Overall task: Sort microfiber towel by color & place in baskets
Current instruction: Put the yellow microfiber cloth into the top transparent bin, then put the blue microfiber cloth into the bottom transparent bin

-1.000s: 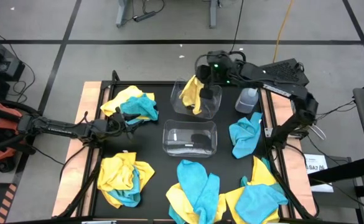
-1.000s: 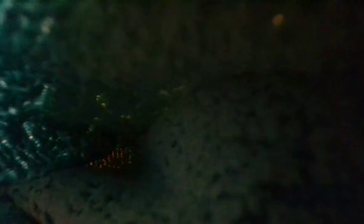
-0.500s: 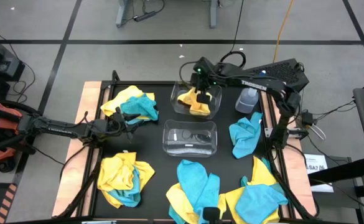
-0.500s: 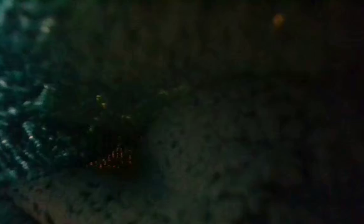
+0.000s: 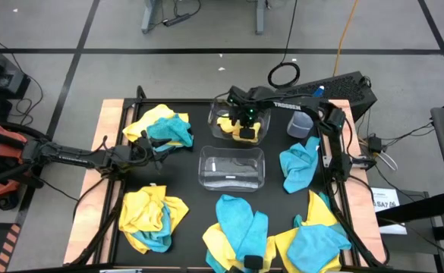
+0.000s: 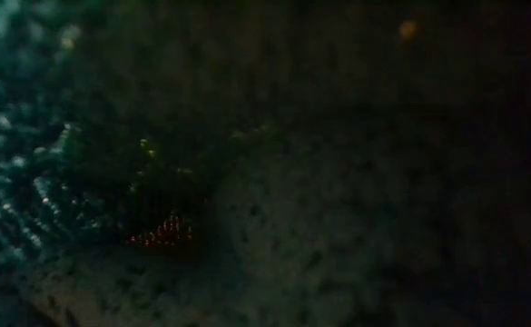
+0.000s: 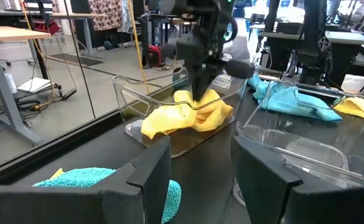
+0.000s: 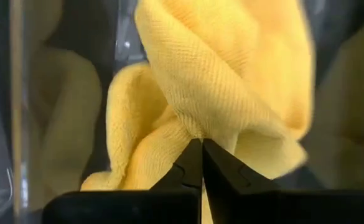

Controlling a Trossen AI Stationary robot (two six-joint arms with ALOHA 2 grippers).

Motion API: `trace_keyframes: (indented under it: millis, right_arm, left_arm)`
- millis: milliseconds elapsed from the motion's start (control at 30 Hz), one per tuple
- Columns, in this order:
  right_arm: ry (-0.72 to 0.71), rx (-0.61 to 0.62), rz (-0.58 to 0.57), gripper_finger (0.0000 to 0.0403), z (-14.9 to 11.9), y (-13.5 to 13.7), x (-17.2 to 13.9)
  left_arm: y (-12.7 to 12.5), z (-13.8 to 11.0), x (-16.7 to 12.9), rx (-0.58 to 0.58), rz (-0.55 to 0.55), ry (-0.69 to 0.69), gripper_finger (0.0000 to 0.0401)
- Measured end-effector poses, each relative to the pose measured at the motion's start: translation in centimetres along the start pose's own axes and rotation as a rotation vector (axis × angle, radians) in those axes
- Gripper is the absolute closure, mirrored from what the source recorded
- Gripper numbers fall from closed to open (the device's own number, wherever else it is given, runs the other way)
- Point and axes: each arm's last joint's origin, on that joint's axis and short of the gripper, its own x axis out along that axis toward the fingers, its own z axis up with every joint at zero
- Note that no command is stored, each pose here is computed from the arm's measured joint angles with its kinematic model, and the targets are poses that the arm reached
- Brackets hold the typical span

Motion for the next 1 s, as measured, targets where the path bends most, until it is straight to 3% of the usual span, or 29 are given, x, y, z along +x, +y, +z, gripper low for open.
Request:
trace_keyframes:
  millis: [200, 400, 700, 1000]
  right_arm:
    - [0.025, 0.007, 0.049, 0.0363, 0.0, 0.2, 1.5]
    - [-0.008, -0.001, 0.036, 0.0277, 0.1, 0.3, 0.3]
    - [-0.136, -0.006, -0.013, 0.0176, -0.5, 1.7, -7.1]
    - [-0.335, -0.017, -0.061, 0.0165, -2.8, 4.9, -16.2]
  left_arm:
    - [0.0, 0.0, 0.0, 0.000, 0.000, 0.000, 0.0228]
    - [0.0, 0.0, 0.0, 0.000, 0.000, 0.000, 0.0228]
    - [0.0, 0.0, 0.0, 0.000, 0.000, 0.001, 0.0228]
    - [0.0, 0.0, 0.0, 0.000, 0.000, 0.000, 0.0228]
